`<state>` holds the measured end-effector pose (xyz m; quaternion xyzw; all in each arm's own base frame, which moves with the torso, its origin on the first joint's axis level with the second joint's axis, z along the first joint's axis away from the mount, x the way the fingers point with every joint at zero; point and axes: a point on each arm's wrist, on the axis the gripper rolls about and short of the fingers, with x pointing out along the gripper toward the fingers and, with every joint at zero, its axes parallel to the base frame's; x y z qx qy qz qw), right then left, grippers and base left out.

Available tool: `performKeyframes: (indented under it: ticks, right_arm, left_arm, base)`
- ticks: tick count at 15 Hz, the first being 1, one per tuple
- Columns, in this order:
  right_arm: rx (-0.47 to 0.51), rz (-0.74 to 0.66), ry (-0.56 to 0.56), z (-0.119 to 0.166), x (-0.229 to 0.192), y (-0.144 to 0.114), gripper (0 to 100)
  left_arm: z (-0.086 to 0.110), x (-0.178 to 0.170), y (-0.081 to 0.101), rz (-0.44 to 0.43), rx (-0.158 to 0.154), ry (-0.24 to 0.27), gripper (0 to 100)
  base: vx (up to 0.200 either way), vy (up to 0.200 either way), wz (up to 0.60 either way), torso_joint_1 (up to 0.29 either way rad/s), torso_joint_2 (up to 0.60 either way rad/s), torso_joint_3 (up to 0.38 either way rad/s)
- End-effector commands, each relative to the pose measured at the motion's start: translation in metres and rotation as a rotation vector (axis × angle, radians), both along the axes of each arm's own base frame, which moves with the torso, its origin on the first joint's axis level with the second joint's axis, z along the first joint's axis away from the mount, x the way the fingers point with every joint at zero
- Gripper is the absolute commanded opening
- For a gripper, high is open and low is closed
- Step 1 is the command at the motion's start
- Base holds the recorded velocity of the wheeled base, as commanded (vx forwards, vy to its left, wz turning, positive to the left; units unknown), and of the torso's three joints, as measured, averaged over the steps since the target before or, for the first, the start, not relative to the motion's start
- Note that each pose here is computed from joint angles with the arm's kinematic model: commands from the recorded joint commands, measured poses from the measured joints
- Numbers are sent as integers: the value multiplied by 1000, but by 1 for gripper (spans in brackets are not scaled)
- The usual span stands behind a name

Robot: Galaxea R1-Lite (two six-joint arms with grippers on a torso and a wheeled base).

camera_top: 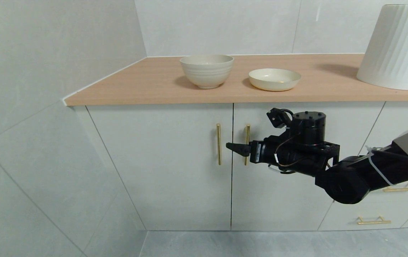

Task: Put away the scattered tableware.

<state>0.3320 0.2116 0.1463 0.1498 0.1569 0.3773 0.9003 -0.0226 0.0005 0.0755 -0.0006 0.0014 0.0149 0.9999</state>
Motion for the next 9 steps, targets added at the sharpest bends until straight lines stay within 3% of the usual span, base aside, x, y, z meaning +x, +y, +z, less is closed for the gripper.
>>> performKeyframes:
  ticks: [1,9]
  right_arm:
    - [22,31,9,5,-5,-1,100]
    - [46,103,29,12,-23,6,100]
  left_arm:
    - [0,0,0,1,0,0,100]
    - [0,0,0,1,0,0,100]
  base:
    - [0,0,0,0,0,0]
    - [0,0,0,0,0,0]
